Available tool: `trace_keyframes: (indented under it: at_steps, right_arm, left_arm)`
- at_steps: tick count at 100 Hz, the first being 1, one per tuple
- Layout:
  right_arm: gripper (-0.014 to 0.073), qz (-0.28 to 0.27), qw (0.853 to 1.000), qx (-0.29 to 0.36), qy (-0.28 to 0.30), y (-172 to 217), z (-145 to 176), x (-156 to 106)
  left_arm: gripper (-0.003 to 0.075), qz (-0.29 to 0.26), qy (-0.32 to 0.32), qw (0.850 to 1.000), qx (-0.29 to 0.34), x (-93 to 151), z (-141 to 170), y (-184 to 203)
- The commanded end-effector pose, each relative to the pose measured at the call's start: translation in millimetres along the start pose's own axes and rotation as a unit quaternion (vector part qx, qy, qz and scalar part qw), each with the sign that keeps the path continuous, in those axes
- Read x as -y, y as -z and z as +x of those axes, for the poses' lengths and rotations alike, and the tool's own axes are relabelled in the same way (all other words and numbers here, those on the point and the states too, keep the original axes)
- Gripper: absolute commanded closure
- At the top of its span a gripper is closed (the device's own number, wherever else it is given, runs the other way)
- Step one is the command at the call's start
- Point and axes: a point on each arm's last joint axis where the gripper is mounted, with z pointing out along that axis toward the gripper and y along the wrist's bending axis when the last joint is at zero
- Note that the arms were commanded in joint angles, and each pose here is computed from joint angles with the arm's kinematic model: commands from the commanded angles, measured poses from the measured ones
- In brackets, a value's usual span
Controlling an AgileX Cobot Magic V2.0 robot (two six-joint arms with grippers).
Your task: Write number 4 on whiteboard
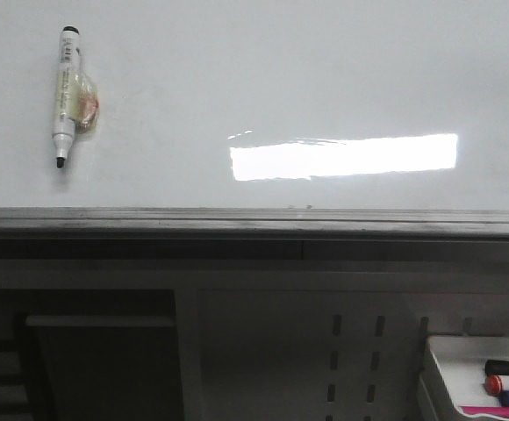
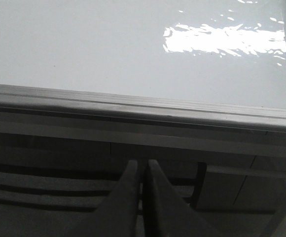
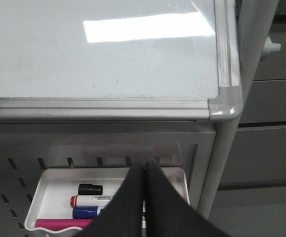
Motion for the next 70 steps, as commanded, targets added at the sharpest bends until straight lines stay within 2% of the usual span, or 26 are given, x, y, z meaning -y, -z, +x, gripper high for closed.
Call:
trace_keyframes:
  at_steps: [1, 25, 35, 70]
  right_arm:
    - [0.0659, 0.002, 1.000, 0.008, 0.001, -1.1, 4.2, -0.3]
    - [0.0659, 0.002, 1.000, 0.008, 0.001, -1.1, 4.2, -0.3]
    - [0.0659, 0.002, 1.000, 0.008, 0.001, -1.1, 4.2, -0.3]
    - [0.0659, 0.002, 1.000, 0.008, 0.001, -1.1, 4.2, -0.3]
  left_arm:
    - [0.0741, 0.003, 0.003, 1.000, 0.017, -0.1, 6.2, -2.0]
    - [0.0741, 0.003, 0.002, 1.000, 0.017, -0.2, 6.2, -2.0]
    - [0.0741, -0.006, -0.026, 0.999, 0.023, -1.6, 5.2, -2.0]
    - [0.0741, -0.006, -0.026, 0.999, 0.023, -1.6, 5.0, -2.0]
